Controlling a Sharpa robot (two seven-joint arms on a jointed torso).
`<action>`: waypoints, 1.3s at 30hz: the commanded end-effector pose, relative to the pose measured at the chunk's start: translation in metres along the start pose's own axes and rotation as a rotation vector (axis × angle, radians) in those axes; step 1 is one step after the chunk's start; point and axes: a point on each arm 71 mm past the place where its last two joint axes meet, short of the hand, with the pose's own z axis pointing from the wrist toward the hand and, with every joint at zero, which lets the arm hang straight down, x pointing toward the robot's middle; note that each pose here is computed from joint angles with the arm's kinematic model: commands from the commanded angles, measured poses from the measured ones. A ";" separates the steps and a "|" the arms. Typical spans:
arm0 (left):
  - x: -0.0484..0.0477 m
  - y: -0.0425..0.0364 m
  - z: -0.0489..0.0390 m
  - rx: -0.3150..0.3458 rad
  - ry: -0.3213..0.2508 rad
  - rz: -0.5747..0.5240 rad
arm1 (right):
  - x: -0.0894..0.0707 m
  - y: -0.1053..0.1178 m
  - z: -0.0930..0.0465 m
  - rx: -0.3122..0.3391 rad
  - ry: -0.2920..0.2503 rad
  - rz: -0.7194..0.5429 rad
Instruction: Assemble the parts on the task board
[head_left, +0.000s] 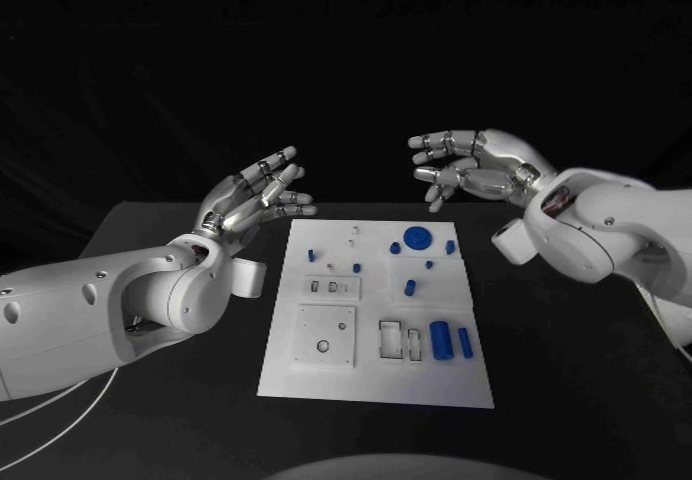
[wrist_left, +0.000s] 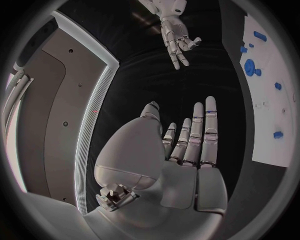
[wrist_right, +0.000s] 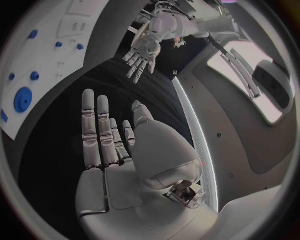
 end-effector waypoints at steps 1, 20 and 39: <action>0.0058 -0.0110 -0.0040 0.049 0.048 0.059 | 0.008 0.012 0.005 -0.018 0.167 -0.533; 0.0126 -0.0415 -0.0206 0.077 0.073 0.076 | 0.008 0.015 0.035 0.039 0.267 -1.155; 0.0117 -0.0410 -0.0214 0.057 0.087 0.072 | 0.027 -0.012 0.041 0.060 0.307 -1.182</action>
